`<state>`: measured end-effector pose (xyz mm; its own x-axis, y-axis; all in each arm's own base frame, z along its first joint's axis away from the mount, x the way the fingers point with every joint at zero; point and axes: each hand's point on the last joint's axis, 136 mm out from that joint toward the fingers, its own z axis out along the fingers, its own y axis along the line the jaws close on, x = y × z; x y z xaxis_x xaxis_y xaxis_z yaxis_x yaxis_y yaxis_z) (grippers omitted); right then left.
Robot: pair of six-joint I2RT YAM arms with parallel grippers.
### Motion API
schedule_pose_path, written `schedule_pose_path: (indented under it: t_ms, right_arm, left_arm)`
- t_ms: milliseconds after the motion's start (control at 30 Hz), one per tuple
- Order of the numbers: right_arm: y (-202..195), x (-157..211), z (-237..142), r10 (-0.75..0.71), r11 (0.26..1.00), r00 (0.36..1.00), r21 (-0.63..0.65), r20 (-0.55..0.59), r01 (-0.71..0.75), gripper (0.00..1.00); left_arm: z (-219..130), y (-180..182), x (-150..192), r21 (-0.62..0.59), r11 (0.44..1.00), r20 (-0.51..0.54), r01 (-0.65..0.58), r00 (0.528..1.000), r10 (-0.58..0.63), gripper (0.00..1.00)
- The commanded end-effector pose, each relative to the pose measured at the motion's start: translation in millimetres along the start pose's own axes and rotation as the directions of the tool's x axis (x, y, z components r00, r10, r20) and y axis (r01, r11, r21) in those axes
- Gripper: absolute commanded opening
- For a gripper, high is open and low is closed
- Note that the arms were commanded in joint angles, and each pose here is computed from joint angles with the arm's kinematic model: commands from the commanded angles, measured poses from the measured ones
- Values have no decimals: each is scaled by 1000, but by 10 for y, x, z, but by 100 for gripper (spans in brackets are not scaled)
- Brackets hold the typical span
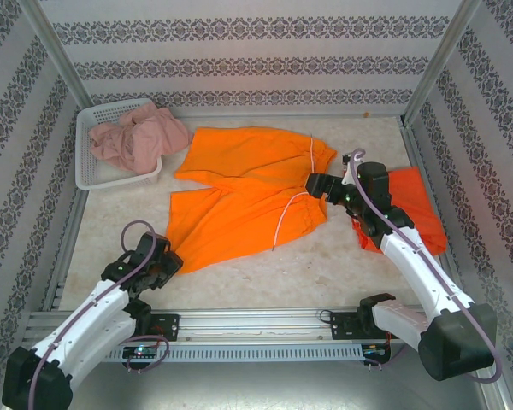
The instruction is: Fold and stack the shorts
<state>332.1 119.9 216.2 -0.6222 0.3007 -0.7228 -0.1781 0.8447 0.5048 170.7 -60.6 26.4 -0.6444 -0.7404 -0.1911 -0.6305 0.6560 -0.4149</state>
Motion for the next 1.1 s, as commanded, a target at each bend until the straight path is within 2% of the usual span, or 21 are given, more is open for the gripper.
schedule_pose_path:
  t_ms: [0, 100, 200, 300, 367, 400, 433, 467, 500, 633, 700, 733, 867, 1067]
  right_arm:
    - [-14, 104, 13, -55, 998, 998, 11, -26, 55, 88]
    - [15, 137, 8, -117, 993, 992, 5, -36, 118, 87]
    - [76, 198, 8, -247, 969, 967, -3, -58, 247, 86]
    - [171, 343, 6, -451, 892, 886, -25, -105, 451, 86]
    - [206, 563, 23, -634, 771, 755, -54, -169, 635, 88]
    - [215, 719, 20, -720, 688, 660, -92, -214, 720, 89]
    - [190, 902, 5, -801, 581, 532, -144, -273, 801, 90]
    - [149, 1009, 2, -835, 518, 453, -167, -313, 839, 91]
    - [49, 1121, 13, -866, 421, 336, -179, -370, 889, 90]
    - [-321, 1380, 77, -860, 118, -31, -258, -509, 959, 83]
    - [-461, 1435, 129, -824, 18, -145, -282, -547, 959, 81]
    - [-491, 1451, 163, -814, -11, -177, -289, -554, 957, 80]
    - [-492, 1481, 329, -816, -53, -215, -302, -537, 952, 79]
    - [-589, 1511, 523, -786, -78, -265, -336, -558, 939, 72]
  left_arm:
    - [43, -133, -114, 43, 999, 46, -24, 999, 22, 33]
    - [41, -182, -146, 49, 998, 57, -36, 998, 33, 22]
    - [-62, -273, -219, 62, 996, 85, -60, 995, 55, 8]
    - [-302, -411, -375, 69, 990, 152, -125, 982, 113, 0]
    - [-494, -487, -493, 61, 985, 205, -164, 967, 148, 0]
    - [-590, -526, -548, 58, 981, 230, -186, 959, 168, 0]
    - [-687, -569, -603, 55, 978, 252, -202, 950, 182, 0]
    - [-754, -595, -641, 52, 975, 268, -216, 944, 195, 0]
    - [-821, -620, -680, 45, 972, 283, -232, 936, 210, 0]
    - [-973, -638, -821, -9, 962, 326, -273, 909, 261, 0]
    - [-977, -656, -844, -8, 961, 328, -276, 907, 264, 0]
    - [-956, -663, -838, 0, 962, 322, -274, 911, 259, 0]
    - [-837, -689, -794, 36, 965, 295, -261, 925, 239, 0]
    - [-779, -651, -789, 39, 966, 291, -254, 928, 233, 0]
